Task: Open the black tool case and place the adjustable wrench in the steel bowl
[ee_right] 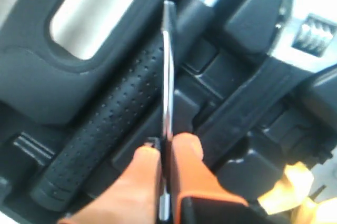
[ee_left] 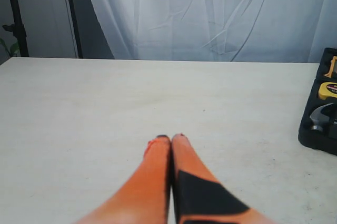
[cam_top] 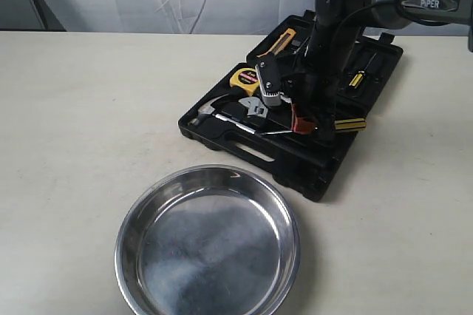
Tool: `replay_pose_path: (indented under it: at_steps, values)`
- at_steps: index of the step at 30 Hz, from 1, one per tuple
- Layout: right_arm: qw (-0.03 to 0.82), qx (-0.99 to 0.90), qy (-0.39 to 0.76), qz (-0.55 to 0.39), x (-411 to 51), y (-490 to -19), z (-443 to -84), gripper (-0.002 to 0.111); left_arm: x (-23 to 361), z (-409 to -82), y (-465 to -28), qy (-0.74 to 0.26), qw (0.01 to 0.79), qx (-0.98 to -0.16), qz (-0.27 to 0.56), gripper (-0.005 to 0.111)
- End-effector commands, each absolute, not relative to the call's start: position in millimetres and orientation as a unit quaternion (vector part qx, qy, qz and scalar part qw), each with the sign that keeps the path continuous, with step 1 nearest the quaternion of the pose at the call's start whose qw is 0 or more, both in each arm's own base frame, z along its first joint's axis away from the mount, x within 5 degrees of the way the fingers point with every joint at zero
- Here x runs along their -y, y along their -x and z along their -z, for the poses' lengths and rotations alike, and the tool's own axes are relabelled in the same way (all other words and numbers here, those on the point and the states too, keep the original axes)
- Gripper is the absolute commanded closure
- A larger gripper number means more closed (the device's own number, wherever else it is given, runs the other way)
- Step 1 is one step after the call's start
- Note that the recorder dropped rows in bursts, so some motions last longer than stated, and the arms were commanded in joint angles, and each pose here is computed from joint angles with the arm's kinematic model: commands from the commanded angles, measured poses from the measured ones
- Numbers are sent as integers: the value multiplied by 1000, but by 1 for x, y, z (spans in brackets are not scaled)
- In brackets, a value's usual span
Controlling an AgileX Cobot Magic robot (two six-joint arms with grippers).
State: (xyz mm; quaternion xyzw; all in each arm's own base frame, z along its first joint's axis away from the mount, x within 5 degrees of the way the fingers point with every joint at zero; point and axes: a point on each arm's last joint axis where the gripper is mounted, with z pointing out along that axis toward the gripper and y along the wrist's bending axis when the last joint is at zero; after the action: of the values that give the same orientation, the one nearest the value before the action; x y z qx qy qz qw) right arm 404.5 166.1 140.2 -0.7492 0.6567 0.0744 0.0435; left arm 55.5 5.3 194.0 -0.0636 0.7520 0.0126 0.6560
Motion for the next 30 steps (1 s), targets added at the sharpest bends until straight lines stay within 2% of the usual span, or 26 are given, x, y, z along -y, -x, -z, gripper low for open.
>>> replay_pose_path:
  at_steps: [1, 12, 30]
  values:
    - [46, -660, 746, -71, -164, -406, -139, 108, -5, -194, -55, 64, 660, -749, -13, 106]
    - [110, -681, 724, -28, -168, -420, -140, 108, -5, -194, -55, 64, 660, -749, -13, 106]
    - [249, -831, 485, 111, -146, -456, -168, 108, -5, -194, -55, 64, 660, -749, -13, 106]
